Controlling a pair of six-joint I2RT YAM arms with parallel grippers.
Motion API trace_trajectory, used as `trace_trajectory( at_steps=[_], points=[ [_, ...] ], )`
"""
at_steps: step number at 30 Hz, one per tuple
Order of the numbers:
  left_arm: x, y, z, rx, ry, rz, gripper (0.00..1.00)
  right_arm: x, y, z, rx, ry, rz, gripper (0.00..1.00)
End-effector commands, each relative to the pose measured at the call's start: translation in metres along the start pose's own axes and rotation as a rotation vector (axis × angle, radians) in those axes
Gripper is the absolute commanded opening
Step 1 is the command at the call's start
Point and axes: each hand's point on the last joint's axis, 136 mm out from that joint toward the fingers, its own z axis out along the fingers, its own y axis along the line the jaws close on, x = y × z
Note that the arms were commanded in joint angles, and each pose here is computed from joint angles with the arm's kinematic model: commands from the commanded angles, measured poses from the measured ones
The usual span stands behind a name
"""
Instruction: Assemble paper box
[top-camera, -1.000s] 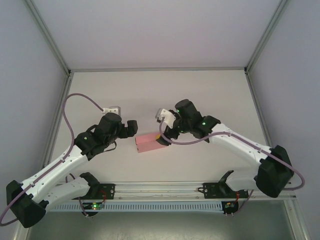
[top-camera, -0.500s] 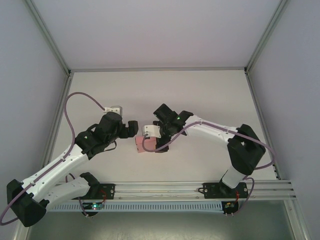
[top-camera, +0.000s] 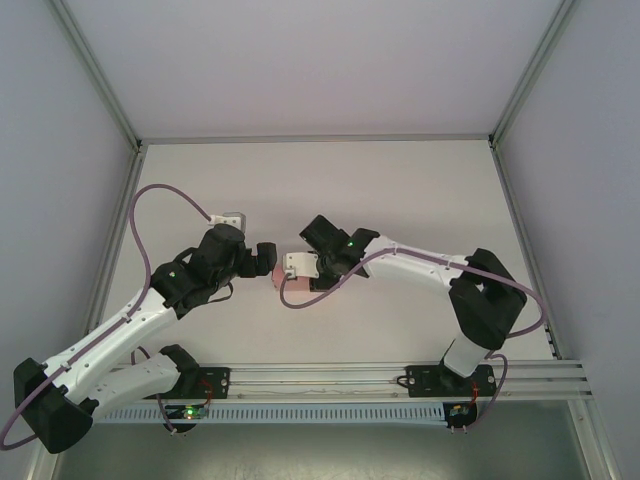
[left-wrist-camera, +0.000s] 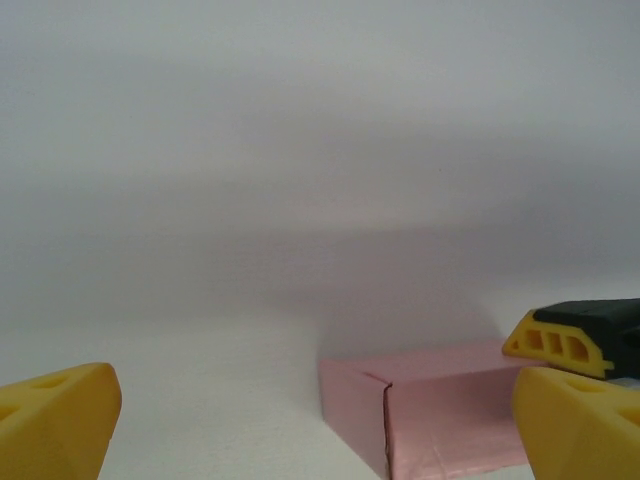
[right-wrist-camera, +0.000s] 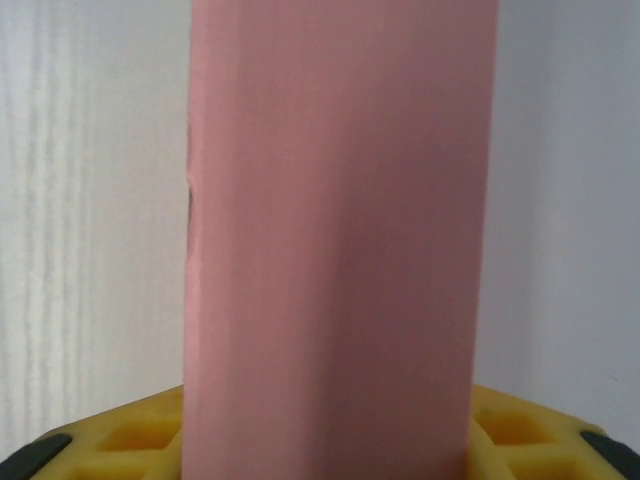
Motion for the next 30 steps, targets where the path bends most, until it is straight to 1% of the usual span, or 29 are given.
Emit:
trace_trajectory(
  at_steps=[1,5,6,8,10,11,12,14,15,19,21,24,26,29,30],
  points=[
    [-0.005,0.004,-0.007,-0.014,-0.014,0.006,1.0,-0.003,-0.038,-0.023,0.249,-0.004,0.037,0.38],
    [-0.005,0.003,-0.007,-0.005,-0.014,0.001,1.0,0.01,-0.069,-0.037,0.485,0.021,0.027,0.4],
    [-0.005,0.003,-0.006,-0.007,-0.014,0.001,1.0,0.015,-0.078,-0.04,0.555,0.043,0.022,0.41],
    [-0.005,0.004,-0.006,-0.013,-0.017,-0.001,1.0,0.023,-0.094,-0.042,0.659,0.098,0.004,0.37],
    [-0.004,0.005,-0.005,-0.012,-0.016,-0.002,1.0,0.03,-0.108,-0.04,0.756,0.157,-0.015,0.39],
    [-0.003,0.004,-0.004,-0.009,-0.013,-0.001,1.0,0.034,-0.112,-0.035,0.777,0.192,-0.037,0.43],
    [-0.002,0.004,-0.004,-0.008,-0.011,-0.002,1.0,0.038,-0.117,-0.03,0.797,0.224,-0.054,0.42],
    [-0.001,0.005,-0.003,-0.008,-0.007,0.001,1.0,0.044,-0.123,-0.02,0.816,0.269,-0.069,0.39],
    [0.0,0.005,-0.003,-0.011,-0.006,0.0,1.0,0.046,-0.125,-0.013,0.82,0.28,-0.071,0.35],
    [0.001,0.005,-0.002,-0.007,-0.004,0.0,1.0,0.05,-0.125,0.004,0.813,0.265,-0.074,0.34],
    [0.002,0.005,-0.002,0.0,-0.004,0.002,1.0,0.05,-0.123,0.008,0.835,0.244,-0.096,0.34],
    [0.003,0.005,-0.001,-0.002,-0.001,0.005,1.0,0.057,-0.112,0.017,0.816,0.258,-0.154,0.34],
    [0.003,0.005,0.0,-0.001,0.002,0.006,1.0,0.063,-0.101,0.025,0.785,0.267,-0.18,0.38],
    [0.003,0.005,0.0,-0.002,0.0,0.006,1.0,0.069,-0.092,0.028,0.76,0.267,-0.157,0.39],
    [0.003,0.006,0.0,-0.005,-0.001,0.004,1.0,0.069,-0.089,0.027,0.753,0.263,-0.146,0.41]
  ],
)
